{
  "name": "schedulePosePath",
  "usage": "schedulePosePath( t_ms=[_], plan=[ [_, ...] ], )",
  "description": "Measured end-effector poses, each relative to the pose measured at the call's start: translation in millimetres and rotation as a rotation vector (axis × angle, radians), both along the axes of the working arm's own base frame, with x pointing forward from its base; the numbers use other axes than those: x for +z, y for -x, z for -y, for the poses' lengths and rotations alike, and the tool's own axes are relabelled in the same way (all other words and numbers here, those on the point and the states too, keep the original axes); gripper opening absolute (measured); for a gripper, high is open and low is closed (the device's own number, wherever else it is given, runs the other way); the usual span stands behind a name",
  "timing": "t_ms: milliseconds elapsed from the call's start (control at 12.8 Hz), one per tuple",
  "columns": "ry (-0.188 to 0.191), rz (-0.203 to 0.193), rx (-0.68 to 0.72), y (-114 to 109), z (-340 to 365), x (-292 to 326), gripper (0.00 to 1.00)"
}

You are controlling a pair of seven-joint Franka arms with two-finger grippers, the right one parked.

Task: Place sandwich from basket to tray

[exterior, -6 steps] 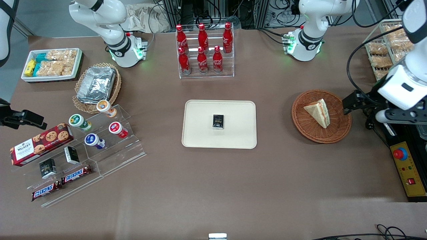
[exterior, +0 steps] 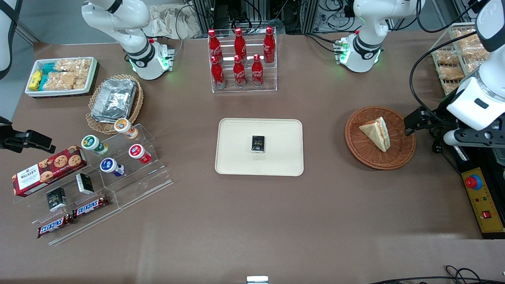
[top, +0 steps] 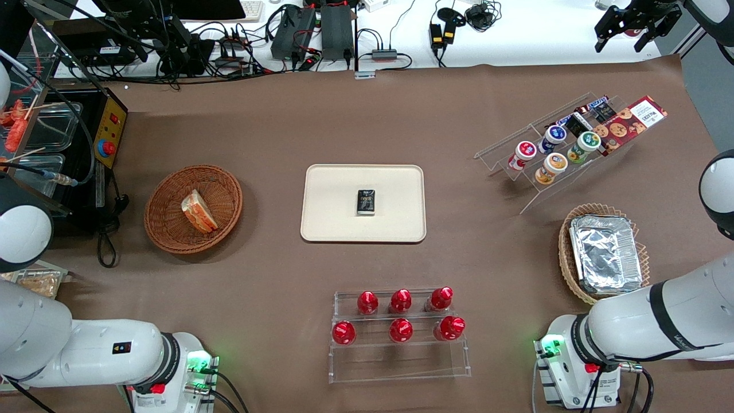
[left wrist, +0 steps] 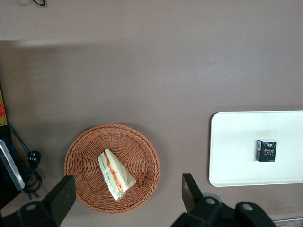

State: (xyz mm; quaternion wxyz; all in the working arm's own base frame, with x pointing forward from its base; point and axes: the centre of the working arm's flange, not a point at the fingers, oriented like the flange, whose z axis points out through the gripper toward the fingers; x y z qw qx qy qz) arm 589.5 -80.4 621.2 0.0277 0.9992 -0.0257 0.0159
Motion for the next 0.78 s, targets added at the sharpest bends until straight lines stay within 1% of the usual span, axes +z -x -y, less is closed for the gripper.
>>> schedulePosePath(
  t_ms=[235, 392, 471, 549, 627, 784],
  plan=[
    [-0.006, -0.005, 0.004, 0.3, -1.8, -0.9, 1.0],
    [-0.015, -0.034, 0.031, 3.1, -2.7, -6.2, 1.0],
    [-0.034, -0.052, 0.056, 6.6, -5.0, -11.9, 1.0],
    [-0.058, -0.067, 0.079, 13.5, -9.9, -18.1, 1.0],
    [-0.07, -0.077, 0.107, 23.9, -18.8, -22.6, 1.0],
    [-0.082, -0.074, 0.181, 54.6, -51.2, -31.0, 1.0]
  ],
)
